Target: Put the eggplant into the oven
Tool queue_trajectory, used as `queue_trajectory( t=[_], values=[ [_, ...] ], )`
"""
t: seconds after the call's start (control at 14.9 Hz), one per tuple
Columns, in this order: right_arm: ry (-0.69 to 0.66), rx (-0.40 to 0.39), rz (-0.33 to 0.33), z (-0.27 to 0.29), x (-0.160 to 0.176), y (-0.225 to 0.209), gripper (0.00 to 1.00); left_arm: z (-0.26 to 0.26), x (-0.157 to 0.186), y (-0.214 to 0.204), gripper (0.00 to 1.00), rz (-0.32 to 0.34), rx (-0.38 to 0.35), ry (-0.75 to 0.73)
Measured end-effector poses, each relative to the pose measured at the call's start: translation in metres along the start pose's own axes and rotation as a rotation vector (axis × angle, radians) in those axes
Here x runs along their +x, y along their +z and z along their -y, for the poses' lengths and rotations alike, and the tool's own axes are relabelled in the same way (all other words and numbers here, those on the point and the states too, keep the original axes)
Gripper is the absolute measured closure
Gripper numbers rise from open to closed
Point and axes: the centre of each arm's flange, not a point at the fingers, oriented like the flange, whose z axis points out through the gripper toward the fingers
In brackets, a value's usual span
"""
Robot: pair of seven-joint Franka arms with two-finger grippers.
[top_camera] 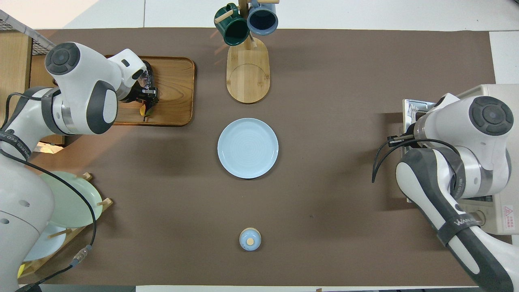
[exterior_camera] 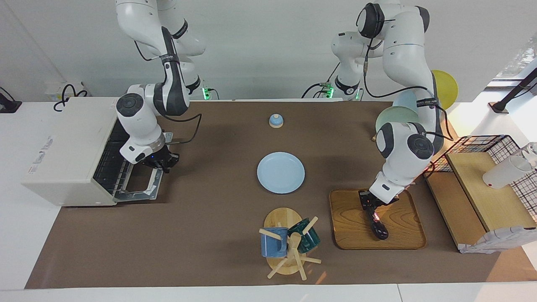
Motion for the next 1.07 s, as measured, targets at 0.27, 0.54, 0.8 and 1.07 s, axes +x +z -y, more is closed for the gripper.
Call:
queue_trajectory(
  t=[0.27, 0.54, 0.8, 1.07],
  values=[
    [0.005, 0.007, 0.012, 0.001, 0.003, 0.021, 0.99, -0.008, 0.01, -0.039, 0.74, -0.02, -0.062, -0.064],
    [0.033, 0.014, -0.009, 0.013, 0.012, 0.011, 0.99, -0.059, -0.013, -0.125, 0.74, 0.031, -0.095, -0.142],
    [0.018, 0.02, 0.01, 0.042, 0.034, -0.044, 0.99, -0.175, -0.057, -0.132, 0.74, 0.066, -0.098, -0.204],
    [0.096, 0.093, 0.017, 0.069, 0.04, -0.08, 0.94, -0.241, -0.107, -0.084, 0.74, 0.074, -0.094, -0.139]
  ],
)
